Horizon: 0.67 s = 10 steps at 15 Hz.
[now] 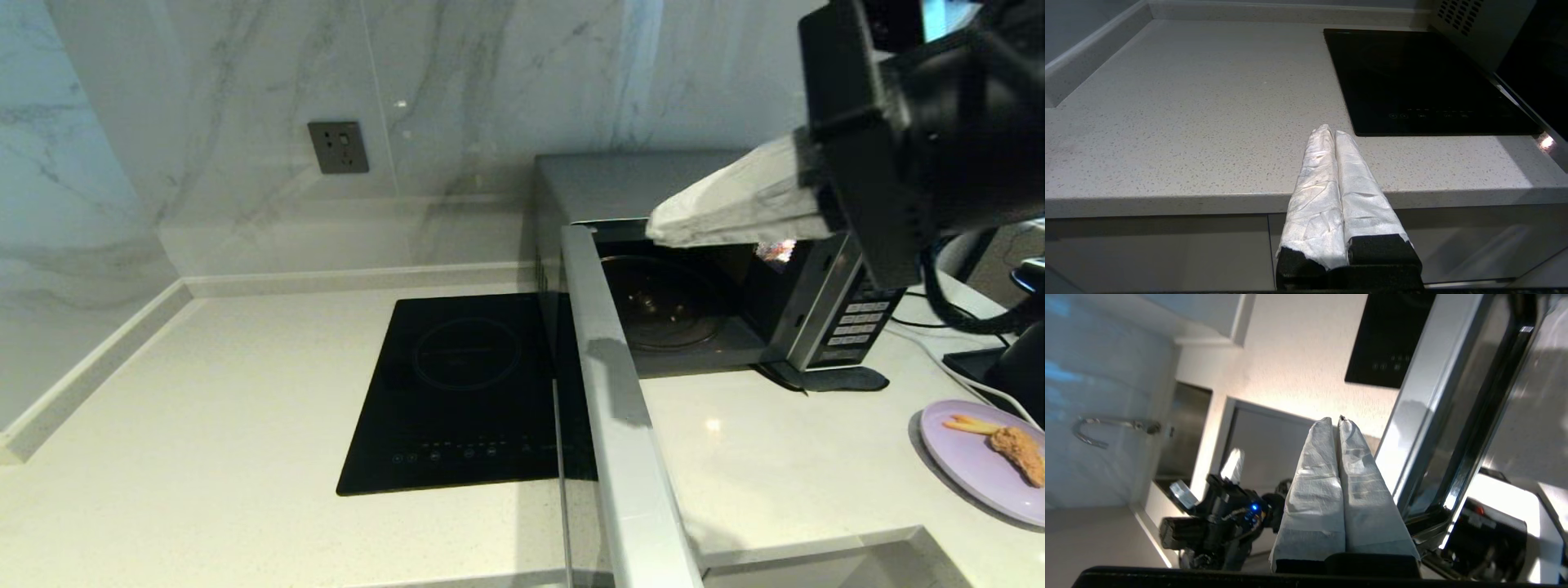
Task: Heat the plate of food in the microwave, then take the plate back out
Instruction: Close the microwave oven
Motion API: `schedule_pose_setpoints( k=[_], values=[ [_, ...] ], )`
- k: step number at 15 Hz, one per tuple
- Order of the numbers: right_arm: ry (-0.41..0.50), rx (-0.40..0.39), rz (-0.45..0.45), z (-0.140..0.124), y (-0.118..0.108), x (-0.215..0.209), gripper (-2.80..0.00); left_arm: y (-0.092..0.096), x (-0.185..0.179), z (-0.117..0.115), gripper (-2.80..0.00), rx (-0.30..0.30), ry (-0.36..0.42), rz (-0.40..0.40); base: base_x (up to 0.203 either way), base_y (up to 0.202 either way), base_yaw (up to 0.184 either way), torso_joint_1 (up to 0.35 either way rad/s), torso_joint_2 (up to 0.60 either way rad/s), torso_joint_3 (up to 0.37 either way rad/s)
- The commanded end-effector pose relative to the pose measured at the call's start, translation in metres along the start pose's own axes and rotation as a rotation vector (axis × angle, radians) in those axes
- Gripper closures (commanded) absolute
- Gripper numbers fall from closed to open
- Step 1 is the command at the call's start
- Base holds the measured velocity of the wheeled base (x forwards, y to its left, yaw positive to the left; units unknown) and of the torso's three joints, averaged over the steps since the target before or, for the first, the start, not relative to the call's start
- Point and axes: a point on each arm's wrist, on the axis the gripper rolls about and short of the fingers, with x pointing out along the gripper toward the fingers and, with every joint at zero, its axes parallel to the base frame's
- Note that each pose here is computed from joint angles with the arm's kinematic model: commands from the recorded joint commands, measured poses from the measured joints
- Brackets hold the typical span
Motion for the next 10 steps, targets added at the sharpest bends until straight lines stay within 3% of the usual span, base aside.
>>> schedule_pose_setpoints(
  k=[1,10],
  values=[
    [0.091,-0.012,-0.037,-0.013,0.003,0.038,0.00,0.000,0.000,0.000,0.00,-0.001,0.001,0.001,0.000,0.000,0.000,0.000,0.00,0.000],
    [0.239,-0.009,-0.151,-0.035,-0.002,0.074,0.00,0.000,0.000,0.000,0.00,-0.001,0.001,0.001,0.000,0.000,0.000,0.000,0.00,0.000]
  ],
)
